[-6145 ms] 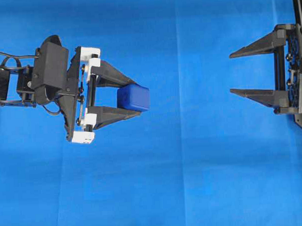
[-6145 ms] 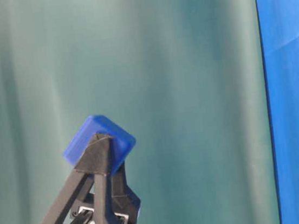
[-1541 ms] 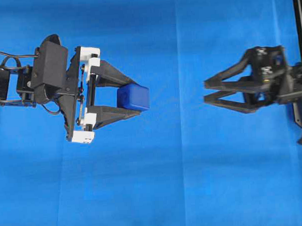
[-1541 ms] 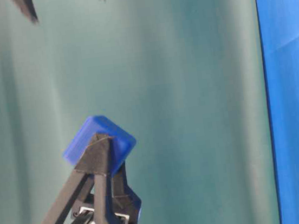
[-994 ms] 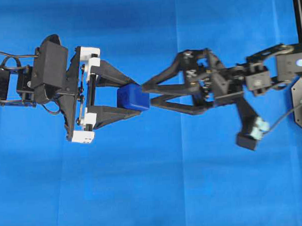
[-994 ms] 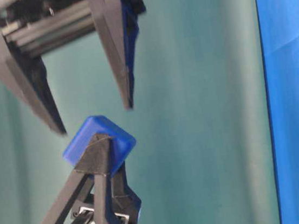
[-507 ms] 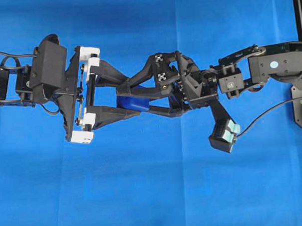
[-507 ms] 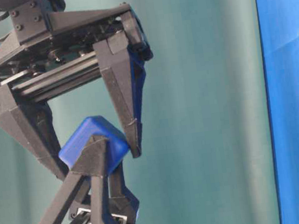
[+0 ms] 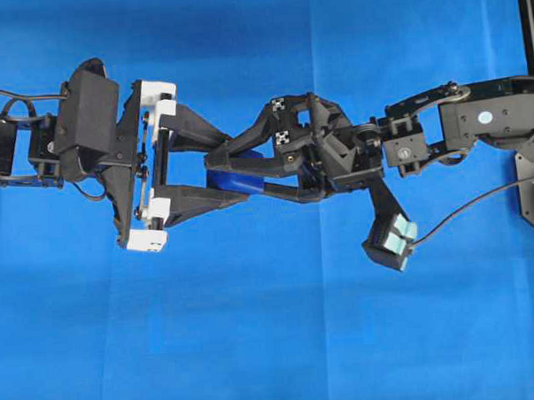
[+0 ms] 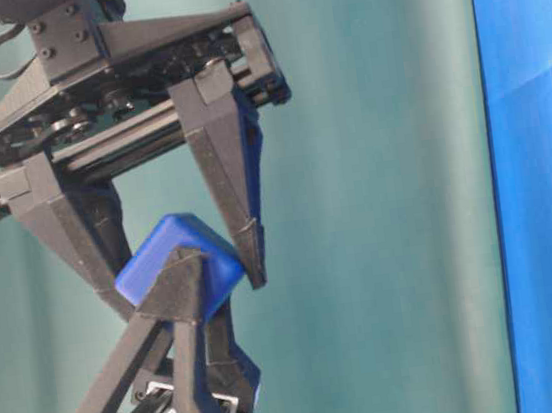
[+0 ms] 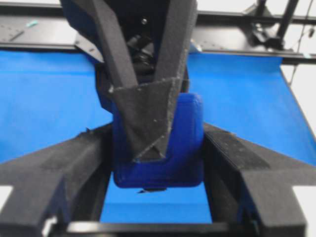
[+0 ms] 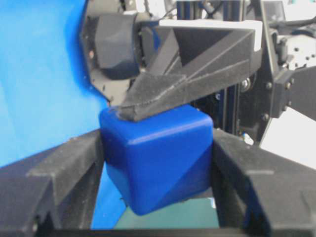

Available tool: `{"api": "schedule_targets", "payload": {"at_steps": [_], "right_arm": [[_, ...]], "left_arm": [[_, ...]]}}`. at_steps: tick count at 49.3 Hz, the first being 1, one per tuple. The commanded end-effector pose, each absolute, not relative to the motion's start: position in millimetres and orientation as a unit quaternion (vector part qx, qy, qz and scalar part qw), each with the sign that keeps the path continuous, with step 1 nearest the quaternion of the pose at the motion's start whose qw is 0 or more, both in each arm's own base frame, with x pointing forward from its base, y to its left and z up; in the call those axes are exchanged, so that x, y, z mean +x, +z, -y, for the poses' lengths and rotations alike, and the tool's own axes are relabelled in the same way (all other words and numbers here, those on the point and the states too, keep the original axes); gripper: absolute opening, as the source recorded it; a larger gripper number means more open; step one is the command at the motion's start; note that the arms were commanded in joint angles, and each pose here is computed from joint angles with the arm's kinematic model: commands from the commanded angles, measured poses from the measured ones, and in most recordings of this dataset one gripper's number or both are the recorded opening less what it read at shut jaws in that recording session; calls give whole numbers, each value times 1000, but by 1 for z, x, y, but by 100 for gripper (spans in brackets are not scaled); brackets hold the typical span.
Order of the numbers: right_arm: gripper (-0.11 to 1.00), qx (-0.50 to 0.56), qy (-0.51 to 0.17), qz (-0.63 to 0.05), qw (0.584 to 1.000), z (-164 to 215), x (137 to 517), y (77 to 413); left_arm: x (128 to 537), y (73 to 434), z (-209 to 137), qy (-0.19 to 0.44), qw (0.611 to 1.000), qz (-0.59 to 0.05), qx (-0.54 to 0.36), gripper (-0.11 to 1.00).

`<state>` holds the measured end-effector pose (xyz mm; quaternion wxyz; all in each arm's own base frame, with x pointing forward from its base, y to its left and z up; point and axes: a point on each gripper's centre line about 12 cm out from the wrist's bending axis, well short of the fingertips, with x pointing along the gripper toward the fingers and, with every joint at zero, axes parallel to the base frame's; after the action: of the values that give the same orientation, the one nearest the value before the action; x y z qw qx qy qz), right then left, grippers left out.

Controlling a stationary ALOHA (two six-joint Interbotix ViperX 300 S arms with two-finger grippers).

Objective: Handover the blue block to the right arm after grasping it with the left arm, then place it in the designated position.
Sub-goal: 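Close the right gripper on the cube and open the left gripper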

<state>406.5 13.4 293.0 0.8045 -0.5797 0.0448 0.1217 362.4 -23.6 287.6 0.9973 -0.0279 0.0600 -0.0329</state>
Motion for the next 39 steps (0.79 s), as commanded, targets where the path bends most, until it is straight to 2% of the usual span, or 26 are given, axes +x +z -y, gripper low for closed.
{"api": "schedule_targets", "payload": {"at_steps": [1, 33, 35, 39], "right_arm": [[52, -581, 107, -39, 806, -10, 407, 307], [52, -572, 109, -47, 811, -11, 406, 305], [52, -572, 109, -49, 811, -11, 406, 305], [52, -572, 109, -52, 811, -11, 406, 304]], "left_arm": [[361, 300, 24, -34, 998, -41, -28, 46], [362, 302, 24, -34, 998, -38, -32, 47], [362, 301, 23, -33, 998, -39, -32, 54], [362, 303, 23, -33, 998, -34, -33, 78]]}}
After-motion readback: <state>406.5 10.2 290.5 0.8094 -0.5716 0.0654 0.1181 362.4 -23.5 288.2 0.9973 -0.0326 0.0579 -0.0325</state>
